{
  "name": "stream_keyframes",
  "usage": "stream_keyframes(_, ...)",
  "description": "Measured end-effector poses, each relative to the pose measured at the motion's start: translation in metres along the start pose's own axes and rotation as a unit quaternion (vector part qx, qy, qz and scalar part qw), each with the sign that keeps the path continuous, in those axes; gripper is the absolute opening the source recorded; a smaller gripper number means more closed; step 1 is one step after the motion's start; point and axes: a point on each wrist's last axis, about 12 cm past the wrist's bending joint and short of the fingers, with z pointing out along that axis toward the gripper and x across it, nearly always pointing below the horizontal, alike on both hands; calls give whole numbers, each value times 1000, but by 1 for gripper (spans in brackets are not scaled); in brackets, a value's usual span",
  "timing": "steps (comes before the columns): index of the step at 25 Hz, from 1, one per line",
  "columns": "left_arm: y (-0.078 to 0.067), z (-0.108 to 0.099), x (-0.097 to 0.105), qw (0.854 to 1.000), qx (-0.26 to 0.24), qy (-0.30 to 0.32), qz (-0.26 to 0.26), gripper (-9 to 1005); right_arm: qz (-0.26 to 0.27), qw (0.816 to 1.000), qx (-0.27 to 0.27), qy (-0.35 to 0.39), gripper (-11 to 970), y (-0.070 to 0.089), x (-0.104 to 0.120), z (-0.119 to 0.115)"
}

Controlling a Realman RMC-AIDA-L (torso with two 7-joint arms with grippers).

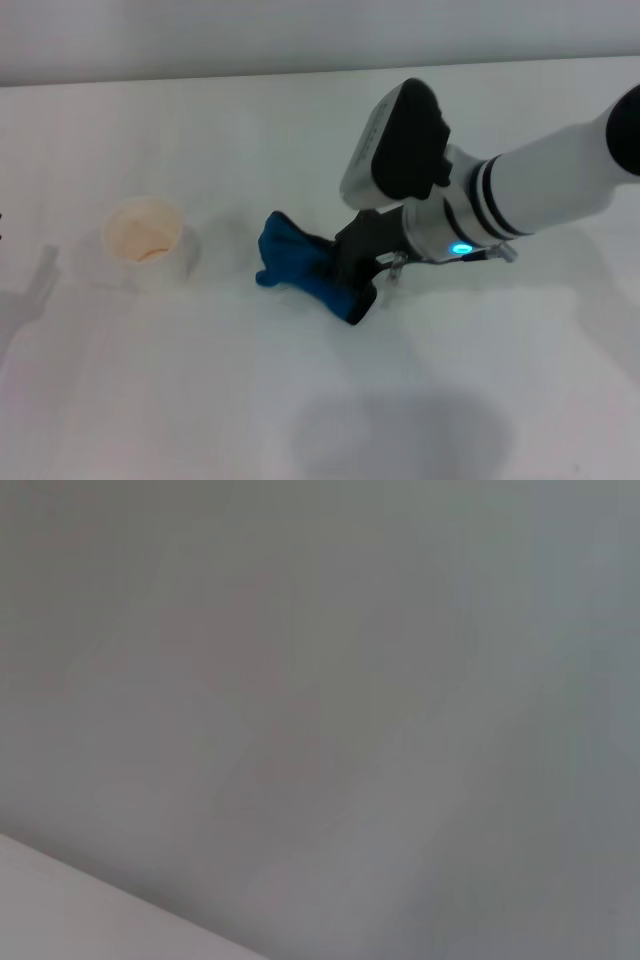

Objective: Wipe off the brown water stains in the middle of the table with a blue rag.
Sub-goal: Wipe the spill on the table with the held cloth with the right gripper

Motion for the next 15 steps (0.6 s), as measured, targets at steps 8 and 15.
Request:
stream_keyframes(8, 1, 0, -1, 1000, 0, -1, 1, 864, 69, 998, 3, 14, 115, -33, 17, -17)
stream_keyframes(15, 1, 0, -1, 1000, 0, -1, 2, 864, 108, 994, -20, 2, 128, -45, 38, -40)
